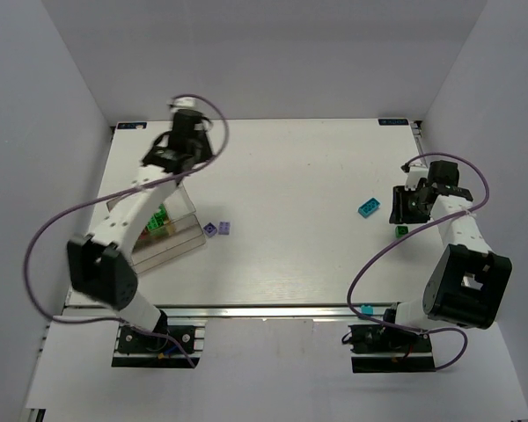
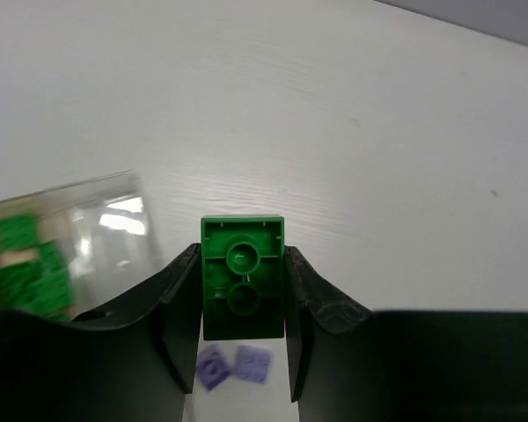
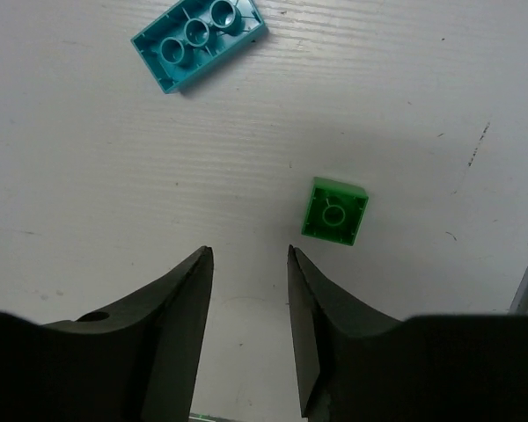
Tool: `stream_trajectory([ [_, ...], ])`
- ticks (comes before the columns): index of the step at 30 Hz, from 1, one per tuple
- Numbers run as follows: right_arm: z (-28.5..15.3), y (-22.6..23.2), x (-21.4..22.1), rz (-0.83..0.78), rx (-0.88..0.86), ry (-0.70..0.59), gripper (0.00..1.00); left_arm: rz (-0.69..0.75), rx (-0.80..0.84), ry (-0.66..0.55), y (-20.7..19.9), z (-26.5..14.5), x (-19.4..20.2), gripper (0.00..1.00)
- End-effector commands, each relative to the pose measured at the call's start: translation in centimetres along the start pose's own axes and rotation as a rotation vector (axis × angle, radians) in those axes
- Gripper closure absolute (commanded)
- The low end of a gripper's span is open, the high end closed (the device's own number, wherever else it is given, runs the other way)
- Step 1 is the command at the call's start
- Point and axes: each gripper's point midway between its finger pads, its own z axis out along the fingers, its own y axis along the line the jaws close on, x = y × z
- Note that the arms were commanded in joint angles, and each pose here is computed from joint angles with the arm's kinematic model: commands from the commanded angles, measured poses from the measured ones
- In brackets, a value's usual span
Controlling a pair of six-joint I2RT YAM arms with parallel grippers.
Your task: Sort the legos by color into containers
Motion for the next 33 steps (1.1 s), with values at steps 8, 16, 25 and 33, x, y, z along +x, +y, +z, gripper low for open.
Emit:
stream_trajectory([
  [8, 0.3, -1.1, -0.4, -0.082, 0.083, -0.013, 0.43, -0.151, -0.471, 0.176, 19.7, -6.7, 9.5, 1.00],
  [16, 0.7, -1.7, 0.3, -0.093, 0.114, 0.026, 0.30, -0.220, -0.526, 0.251, 23.8, -5.2, 12.4, 0.97],
  [25, 0.5, -2.2, 0.3, -0.092, 0.145, 0.032, 0.21, -0.227, -0.452, 0.272, 24.1, -3.0, 12.8, 0.60],
  [33, 0.8, -4.5, 2.1, -0.073, 0.267, 0.128, 0.18, -0.242, -0.430, 0.280, 24.2, -2.6, 12.9, 0.23],
])
